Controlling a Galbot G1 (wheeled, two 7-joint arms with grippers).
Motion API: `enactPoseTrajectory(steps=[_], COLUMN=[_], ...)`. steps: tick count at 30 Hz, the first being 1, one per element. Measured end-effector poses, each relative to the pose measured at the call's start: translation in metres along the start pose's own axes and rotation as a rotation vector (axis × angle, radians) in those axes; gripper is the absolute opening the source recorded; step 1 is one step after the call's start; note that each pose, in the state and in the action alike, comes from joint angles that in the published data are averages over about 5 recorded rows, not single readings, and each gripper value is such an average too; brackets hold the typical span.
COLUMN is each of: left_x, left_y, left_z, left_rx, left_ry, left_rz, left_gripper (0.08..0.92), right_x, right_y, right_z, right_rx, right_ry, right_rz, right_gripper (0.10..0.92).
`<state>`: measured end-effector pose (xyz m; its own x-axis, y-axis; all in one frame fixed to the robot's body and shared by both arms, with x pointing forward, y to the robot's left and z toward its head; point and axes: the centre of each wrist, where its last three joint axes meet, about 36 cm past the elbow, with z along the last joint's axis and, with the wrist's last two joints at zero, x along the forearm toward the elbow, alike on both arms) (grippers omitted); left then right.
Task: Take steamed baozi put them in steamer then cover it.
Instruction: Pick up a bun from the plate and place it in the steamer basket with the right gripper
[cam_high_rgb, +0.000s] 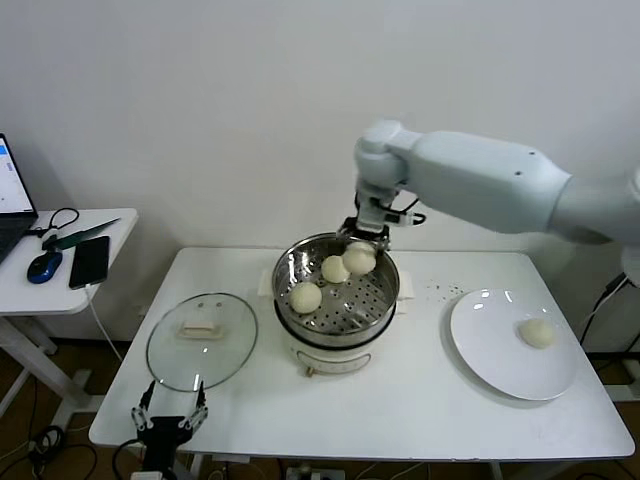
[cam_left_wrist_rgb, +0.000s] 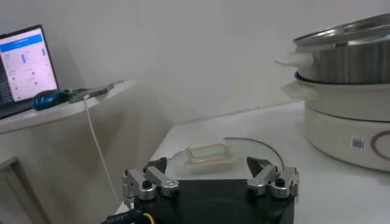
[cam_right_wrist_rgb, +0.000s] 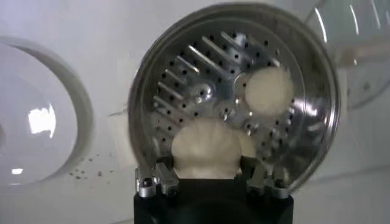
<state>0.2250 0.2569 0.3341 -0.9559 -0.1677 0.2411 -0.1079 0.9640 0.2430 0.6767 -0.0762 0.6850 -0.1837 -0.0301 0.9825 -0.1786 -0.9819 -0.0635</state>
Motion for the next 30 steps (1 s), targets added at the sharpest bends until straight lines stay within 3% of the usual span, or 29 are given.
enactPoseTrajectory(steps=[12, 24, 30], left_x=[-0.002, -0.002, -0.002], left_y=[0.007, 0.005, 0.002], left_z=[0.001, 0.002, 0.001], left_rx=[-0.007, -0.011, -0.010], left_ry=[0.002, 0.010, 0.013], left_rz=[-0.010, -0.002, 0.003], left_gripper=[0.823, 0.823, 0.823], right_x=[-0.054, -0.075, -0.082], right_y=[-0.040, -0.047, -0.045], right_z=[-0.049, -0.069, -0.071], right_rx=[0.194, 0.254, 0.254], right_ry=[-0.063, -0.098, -0.109], right_rz=[-0.058, -0.074, -0.074], right_gripper=[0.704, 0.707, 0.800])
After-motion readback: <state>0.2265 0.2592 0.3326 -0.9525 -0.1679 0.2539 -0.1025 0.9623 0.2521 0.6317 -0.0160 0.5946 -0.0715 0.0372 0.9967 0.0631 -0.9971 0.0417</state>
